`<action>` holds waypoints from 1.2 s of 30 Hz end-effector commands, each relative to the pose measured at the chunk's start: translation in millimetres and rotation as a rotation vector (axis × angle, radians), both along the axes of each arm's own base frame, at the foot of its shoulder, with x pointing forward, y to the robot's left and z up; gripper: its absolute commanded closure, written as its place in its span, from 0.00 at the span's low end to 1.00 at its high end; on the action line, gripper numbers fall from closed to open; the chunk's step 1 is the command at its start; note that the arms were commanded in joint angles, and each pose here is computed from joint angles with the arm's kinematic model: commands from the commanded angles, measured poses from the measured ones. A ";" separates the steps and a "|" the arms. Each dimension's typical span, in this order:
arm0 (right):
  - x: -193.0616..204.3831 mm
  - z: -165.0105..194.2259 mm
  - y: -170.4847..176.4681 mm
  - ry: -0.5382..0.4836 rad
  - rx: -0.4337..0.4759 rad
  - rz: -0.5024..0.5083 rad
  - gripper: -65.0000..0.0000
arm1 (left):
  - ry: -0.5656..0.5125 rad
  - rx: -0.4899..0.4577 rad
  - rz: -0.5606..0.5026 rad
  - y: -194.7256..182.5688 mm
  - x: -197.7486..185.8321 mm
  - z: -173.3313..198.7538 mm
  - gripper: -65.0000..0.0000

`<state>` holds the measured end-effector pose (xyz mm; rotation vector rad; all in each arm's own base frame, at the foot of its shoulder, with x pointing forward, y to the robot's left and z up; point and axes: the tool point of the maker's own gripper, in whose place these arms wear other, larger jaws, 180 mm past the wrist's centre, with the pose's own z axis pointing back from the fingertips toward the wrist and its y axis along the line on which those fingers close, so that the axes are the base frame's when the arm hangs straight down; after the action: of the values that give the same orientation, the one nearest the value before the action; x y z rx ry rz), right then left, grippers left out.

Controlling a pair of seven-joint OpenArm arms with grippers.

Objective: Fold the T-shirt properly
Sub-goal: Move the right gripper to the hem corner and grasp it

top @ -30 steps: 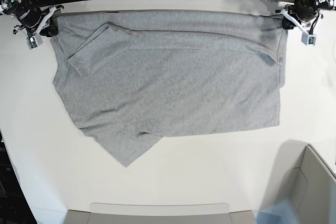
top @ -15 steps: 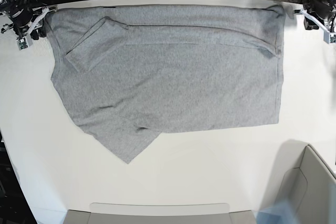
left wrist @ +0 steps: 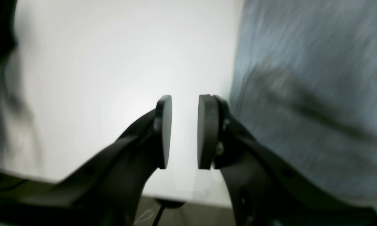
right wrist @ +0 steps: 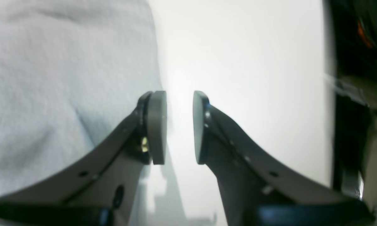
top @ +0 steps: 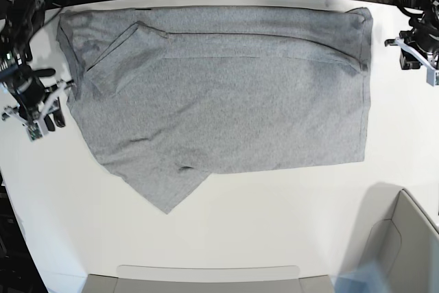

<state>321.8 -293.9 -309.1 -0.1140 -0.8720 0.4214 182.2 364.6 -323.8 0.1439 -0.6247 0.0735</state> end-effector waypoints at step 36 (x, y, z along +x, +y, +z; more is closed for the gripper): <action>76.7 -17.5 59.9 0.052 -0.062 0.153 0.86 | -0.082 -0.090 0.046 -19.7 30.7 7.3 0.79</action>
<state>393.5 -229.0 -336.0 -0.0745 -0.8047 0.5826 206.5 340.7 -328.0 0.0521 -0.6632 0.1671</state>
